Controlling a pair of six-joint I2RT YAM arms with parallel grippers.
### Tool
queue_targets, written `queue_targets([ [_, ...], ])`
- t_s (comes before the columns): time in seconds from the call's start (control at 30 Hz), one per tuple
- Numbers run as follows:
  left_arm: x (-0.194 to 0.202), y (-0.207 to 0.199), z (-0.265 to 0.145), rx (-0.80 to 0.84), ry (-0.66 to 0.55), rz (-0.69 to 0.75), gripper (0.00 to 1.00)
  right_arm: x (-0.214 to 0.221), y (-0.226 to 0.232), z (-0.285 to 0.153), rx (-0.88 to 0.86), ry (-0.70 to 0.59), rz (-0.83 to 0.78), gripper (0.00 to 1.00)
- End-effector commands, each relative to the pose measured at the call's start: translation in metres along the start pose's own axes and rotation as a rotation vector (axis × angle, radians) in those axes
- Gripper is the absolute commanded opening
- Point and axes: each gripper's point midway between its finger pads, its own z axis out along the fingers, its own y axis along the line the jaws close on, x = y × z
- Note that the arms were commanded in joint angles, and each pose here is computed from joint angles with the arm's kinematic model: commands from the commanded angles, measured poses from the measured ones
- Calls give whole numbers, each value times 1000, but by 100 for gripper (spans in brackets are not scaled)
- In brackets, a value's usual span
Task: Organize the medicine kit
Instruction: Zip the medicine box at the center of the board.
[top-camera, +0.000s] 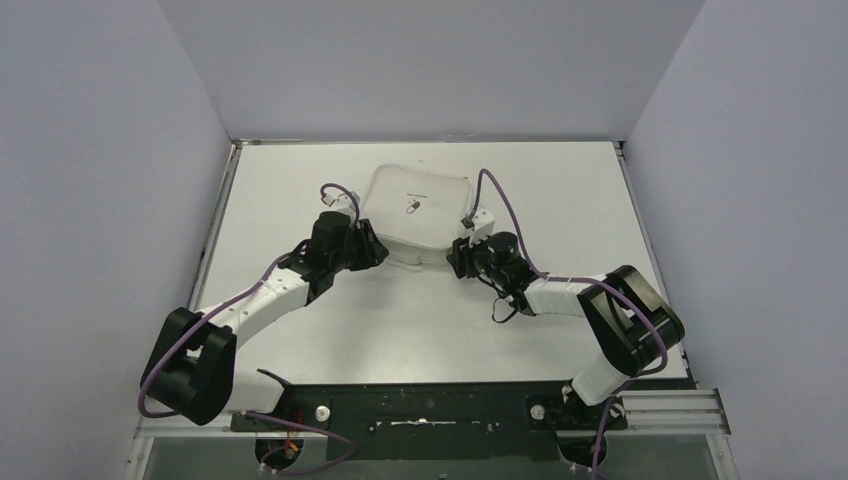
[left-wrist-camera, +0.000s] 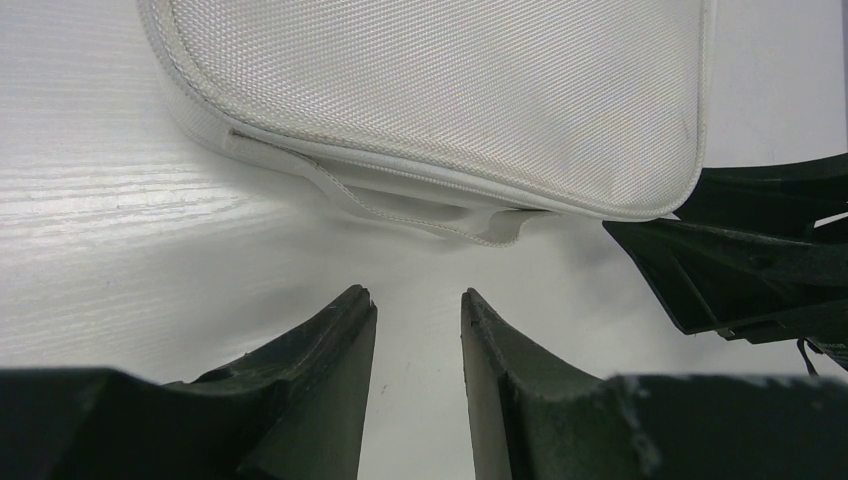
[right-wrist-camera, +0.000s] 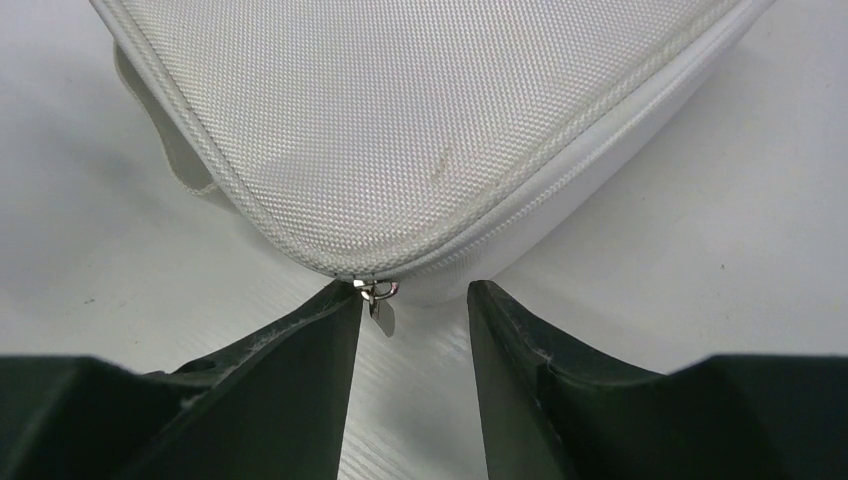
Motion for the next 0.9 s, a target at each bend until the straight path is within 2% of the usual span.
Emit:
queue_targets([
  [0.0,-24,-18,-7,40,-58,3,35,-43,7,10,-40,-139,-35,44],
  [0.13,-23,-17,-7,39,-60,1,35,-42,8,13,-51,-143,-30,39],
  [0.4,-27,-18,-8,37,-66,9,35,-39,15,12,-73,-146,-33,0],
  [0.57,-34,-24,-11,51,-81,13,37,-39,23,7,-102,-149,-35,0],
  [0.87,-29,-44,-17,136,-73,-45,52,-39,80,-4,-187,-157,-52,0],
])
